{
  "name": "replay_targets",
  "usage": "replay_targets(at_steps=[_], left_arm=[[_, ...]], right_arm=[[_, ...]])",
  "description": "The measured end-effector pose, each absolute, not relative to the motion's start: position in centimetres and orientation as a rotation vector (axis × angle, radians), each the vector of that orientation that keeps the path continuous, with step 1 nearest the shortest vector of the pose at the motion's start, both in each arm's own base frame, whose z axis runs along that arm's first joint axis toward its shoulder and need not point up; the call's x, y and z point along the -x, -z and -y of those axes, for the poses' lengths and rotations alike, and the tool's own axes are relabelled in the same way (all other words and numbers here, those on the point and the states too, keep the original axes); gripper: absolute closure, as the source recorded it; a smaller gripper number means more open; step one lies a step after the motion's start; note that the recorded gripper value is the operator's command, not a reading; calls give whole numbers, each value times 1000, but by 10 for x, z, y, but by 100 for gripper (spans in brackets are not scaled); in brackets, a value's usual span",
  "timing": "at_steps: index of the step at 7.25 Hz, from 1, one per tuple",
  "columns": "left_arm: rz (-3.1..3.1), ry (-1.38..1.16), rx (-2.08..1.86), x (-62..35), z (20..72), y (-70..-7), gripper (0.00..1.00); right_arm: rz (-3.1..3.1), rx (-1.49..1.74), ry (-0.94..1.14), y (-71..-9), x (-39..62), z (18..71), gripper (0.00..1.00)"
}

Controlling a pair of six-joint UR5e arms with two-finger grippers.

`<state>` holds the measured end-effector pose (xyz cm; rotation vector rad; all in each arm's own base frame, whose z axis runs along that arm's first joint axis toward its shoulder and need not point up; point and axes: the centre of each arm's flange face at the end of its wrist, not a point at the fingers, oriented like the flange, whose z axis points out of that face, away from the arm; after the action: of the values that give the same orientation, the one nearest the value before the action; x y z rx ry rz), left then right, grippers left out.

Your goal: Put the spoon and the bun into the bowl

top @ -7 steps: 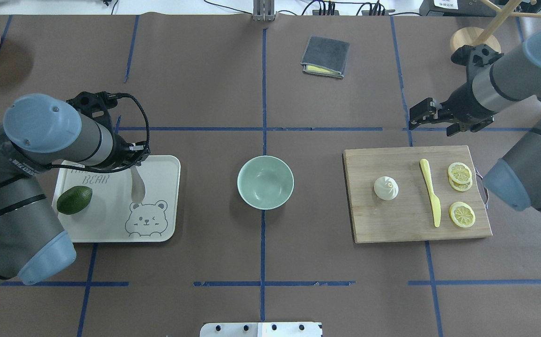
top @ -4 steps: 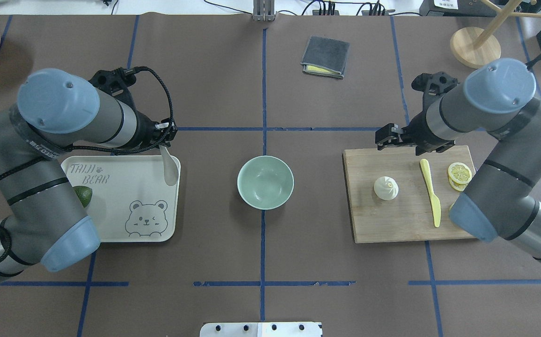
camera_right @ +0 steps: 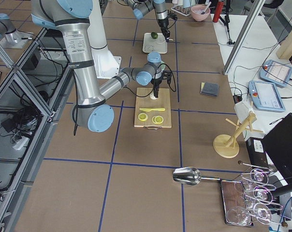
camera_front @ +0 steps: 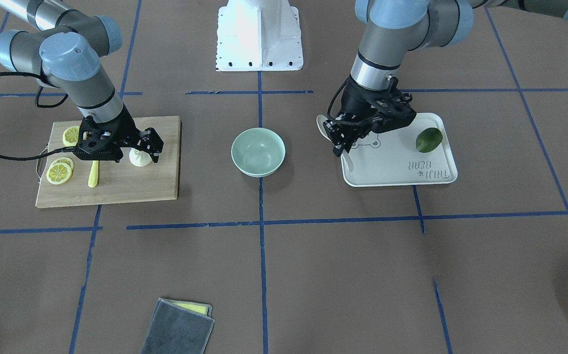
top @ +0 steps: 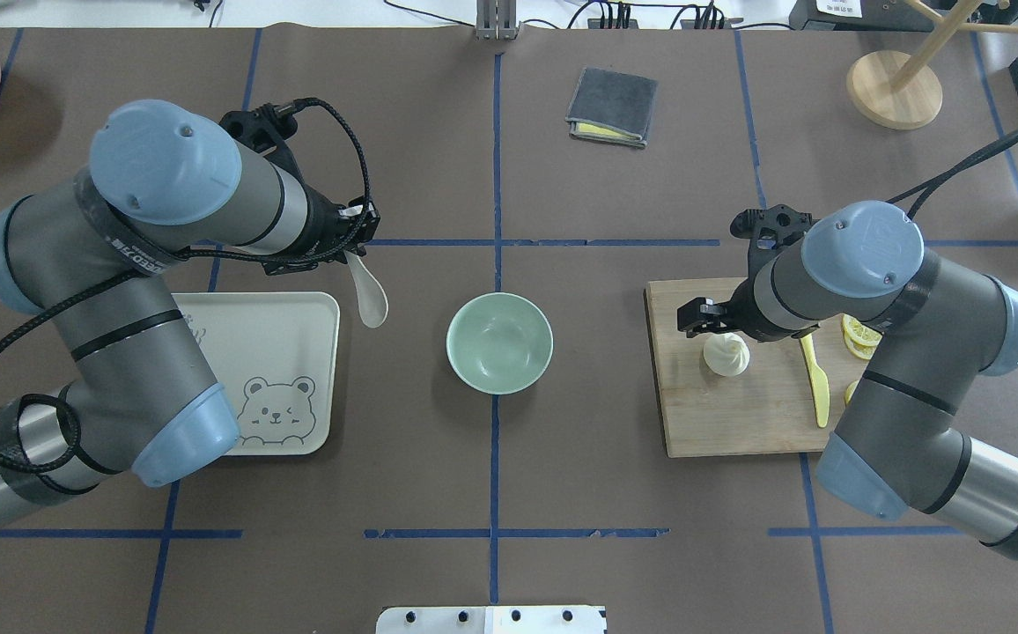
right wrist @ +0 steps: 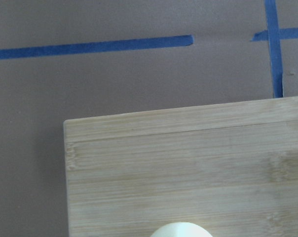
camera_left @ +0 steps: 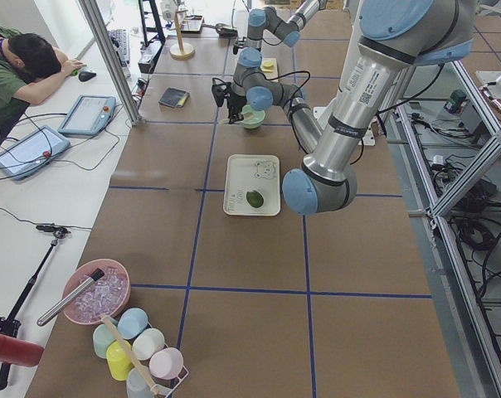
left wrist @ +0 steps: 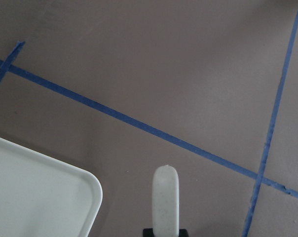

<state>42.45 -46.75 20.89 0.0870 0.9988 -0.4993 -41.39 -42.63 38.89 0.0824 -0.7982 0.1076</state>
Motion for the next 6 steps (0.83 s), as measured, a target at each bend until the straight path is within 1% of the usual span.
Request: replay_targets(at_steps=[1,2,3,4,5,6], left_arm=[[-1008,502,-87,-427,469,-206,100],[-1015,509,-84,-431,471,-202,100],[-1024,524,-76,-439,477,-198,100],[-1048,546,-67,-449,483,-196,100],[-1075,570,-55,-459,490,-197,100],[-1093,582,-47,-469,494,-196,100]], right_arm=[[789,-73,-103,-393,418,424,3],[784,-64,-99,-396,420,422,24],[783,-58,-98,-397,420,421,55],[781,-55,-98,-398,420,421,77],[781,-53,-98,-398,419,420,81],[781,-51,-98,-398,418,420,81]])
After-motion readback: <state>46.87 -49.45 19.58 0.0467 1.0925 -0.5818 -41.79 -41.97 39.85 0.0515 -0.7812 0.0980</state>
